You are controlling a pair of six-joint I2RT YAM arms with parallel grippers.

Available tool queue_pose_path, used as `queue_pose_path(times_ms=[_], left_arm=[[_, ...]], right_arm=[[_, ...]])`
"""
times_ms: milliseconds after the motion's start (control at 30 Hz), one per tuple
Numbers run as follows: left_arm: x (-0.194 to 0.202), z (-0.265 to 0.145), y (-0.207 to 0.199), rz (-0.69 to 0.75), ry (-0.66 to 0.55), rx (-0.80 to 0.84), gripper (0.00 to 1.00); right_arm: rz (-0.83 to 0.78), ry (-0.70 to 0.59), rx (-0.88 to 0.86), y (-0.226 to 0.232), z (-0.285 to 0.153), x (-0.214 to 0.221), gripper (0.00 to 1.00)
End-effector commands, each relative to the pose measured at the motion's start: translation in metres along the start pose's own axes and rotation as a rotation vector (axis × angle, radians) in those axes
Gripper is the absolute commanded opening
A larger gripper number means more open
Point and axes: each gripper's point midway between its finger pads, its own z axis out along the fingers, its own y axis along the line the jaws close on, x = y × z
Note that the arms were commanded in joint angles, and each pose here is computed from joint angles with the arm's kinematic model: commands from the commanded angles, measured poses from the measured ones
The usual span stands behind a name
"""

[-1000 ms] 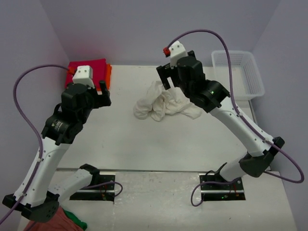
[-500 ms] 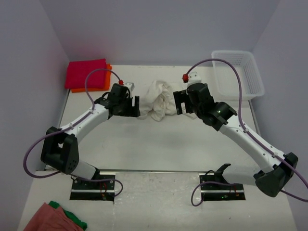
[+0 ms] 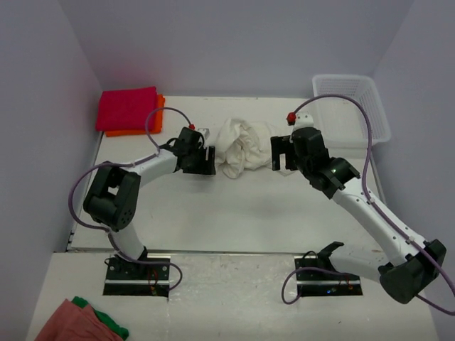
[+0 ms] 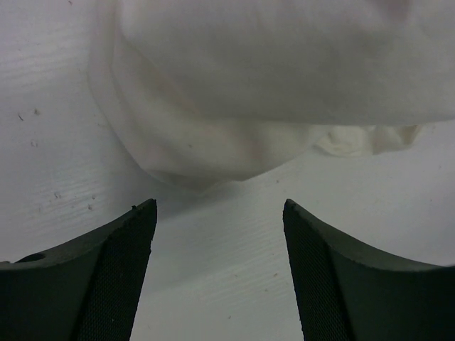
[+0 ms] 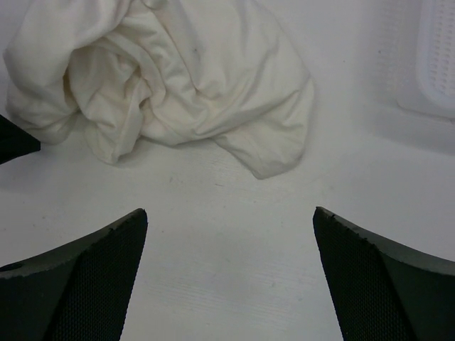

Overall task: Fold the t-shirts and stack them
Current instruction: Move the tshirt to the center of the board, then flatten out the tshirt

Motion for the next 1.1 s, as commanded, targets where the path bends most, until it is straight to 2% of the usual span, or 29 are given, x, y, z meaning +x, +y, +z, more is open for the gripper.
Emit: queue_pose_path(times_ms=[0,167,233,300,400,433,500,533,600,767,1067], left_arm=[[-0.024,0.005,-0.01,-0.015,-0.058,0.017,0.72],[-0.026,0.012,-0.008,-0.025,-0.06,0.006,0.71],[-0.027,0.014,-0.007,-0.026,-0.061,-0.002,0.67],[-0.028,0.016,-0.005,-0.027,-0.066,-0.01,0.59],[-0.03,0.017,-0.003,-0.028,-0.07,-0.023,0.43],[-0.032,0.017,-0.004,-0.028,-0.074,-0.023,0.34],[-0.033,0.017,-0.002,-0.026,-0.077,-0.033,0.24],[-0.034,0.017,-0.002,-0.025,-0.081,-0.035,0.13],[-0.036,0.018,-0.001,-0.023,-0.083,-0.043,0.0],[-0.037,0.02,-0.001,-0.032,-0.088,-0.041,0.0],[-0.041,0.012,-0.002,-0.041,-0.118,-0.04,0.0]], right_arm=[[0.085,0.021,-0.017,-0.007,0.013,0.001,0.99],[0.135,0.255,0.075,-0.044,0.058,0.042,0.96],[0.148,0.354,0.07,-0.048,0.079,0.061,0.88],[0.167,0.429,0.05,-0.046,0.095,0.078,0.86],[0.195,0.469,0.01,-0.04,0.108,0.082,0.85],[0.2,0.493,0.009,-0.04,0.115,0.087,0.85],[0.211,0.507,0.006,-0.039,0.12,0.089,0.85],[0.216,0.519,0.001,-0.039,0.125,0.092,0.85],[0.219,0.529,-0.004,-0.037,0.13,0.095,0.85],[0.22,0.552,0.01,-0.044,0.15,0.1,0.85],[0.24,0.596,-0.01,-0.044,0.174,0.109,0.73]])
